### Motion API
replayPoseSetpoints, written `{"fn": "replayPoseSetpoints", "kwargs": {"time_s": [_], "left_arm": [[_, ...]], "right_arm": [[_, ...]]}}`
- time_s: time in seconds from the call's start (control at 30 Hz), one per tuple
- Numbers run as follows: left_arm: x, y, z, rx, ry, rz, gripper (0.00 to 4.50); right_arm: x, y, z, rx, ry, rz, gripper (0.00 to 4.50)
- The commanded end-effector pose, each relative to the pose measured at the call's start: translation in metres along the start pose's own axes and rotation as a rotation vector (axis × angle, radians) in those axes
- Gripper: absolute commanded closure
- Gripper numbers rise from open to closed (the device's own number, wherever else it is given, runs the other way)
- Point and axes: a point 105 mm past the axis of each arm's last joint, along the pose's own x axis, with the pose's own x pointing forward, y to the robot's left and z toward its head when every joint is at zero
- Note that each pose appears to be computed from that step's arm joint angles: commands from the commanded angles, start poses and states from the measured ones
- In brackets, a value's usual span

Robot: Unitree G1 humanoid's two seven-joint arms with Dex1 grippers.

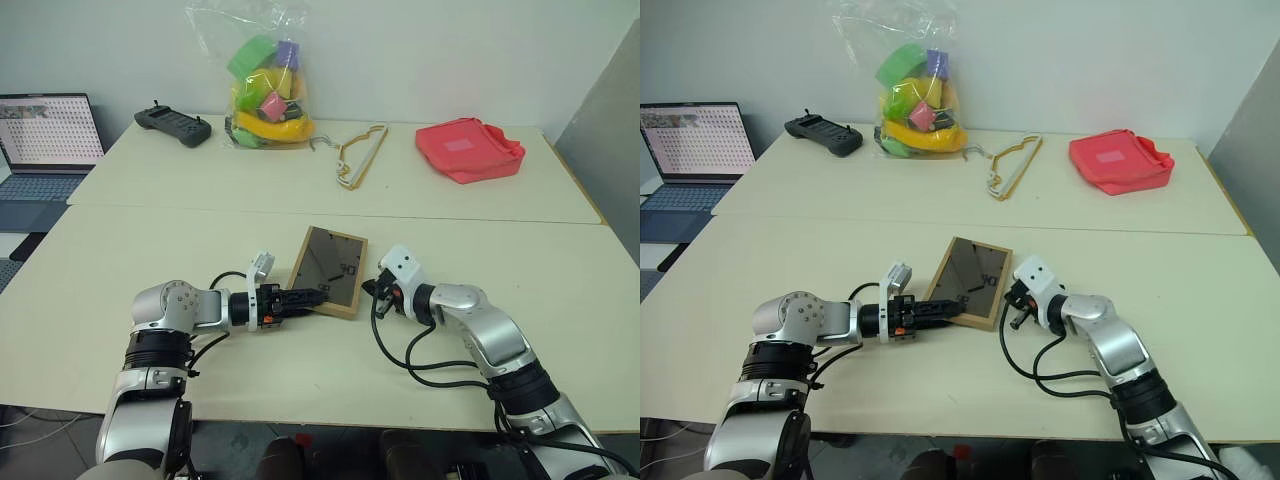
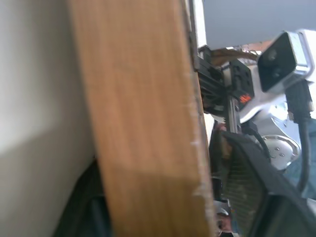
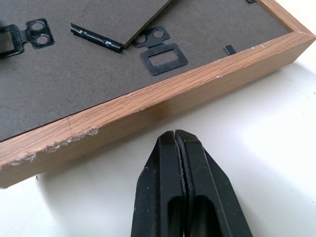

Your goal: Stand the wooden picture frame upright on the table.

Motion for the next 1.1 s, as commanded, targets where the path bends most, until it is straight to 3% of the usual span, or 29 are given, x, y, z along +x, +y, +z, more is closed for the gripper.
{"fn": "replayPoseSetpoints", "kwargs": {"time_s": [0.03, 0.1, 0.2, 0.4, 0.53, 0.63, 0.77, 0.9, 1.1], "left_arm": [[-0.001, -0.011, 0.003, -0.006, -0.014, -0.045, 2.79], [0.001, -0.017, 0.005, -0.003, -0.015, -0.062, 3.16], [0.004, -0.026, 0.011, 0.005, -0.028, -0.075, 3.18], [0.004, -0.069, 0.028, 0.113, -0.056, -0.181, 3.18], [0.001, -0.089, 0.033, 0.34, -0.092, -0.18, 3.18], [0.0, -0.093, 0.035, 0.39, -0.125, -0.18, 3.18], [0.0, -0.103, 0.039, 0.432, -0.192, -0.203, 3.18], [0.003, -0.109, 0.034, 0.469, -0.205, -0.209, 3.18], [0.0, -0.115, 0.031, 0.473, -0.213, -0.233, 3.18]], "right_arm": [[-0.008, -0.006, -0.005, 0.004, 0.014, -0.031, 4.5], [-0.011, -0.01, -0.005, 0.008, 0.009, -0.044, 4.5], [-0.022, -0.022, 0.001, 0.022, -0.025, -0.081, 4.5], [-0.073, -0.044, 0.047, 0.122, -0.159, -0.004, 3.36], [-0.105, -0.038, 0.122, 0.214, -0.358, 0.194, 2.47], [-0.111, -0.032, 0.145, 0.225, -0.406, 0.258, 1.72], [-0.11, -0.018, 0.168, 0.219, -0.441, 0.342, 0.85], [-0.08, -0.029, 0.161, 0.218, -0.404, 0.214, 0.02], [-0.055, -0.033, 0.163, 0.235, -0.421, 0.17, 0.02]]}}
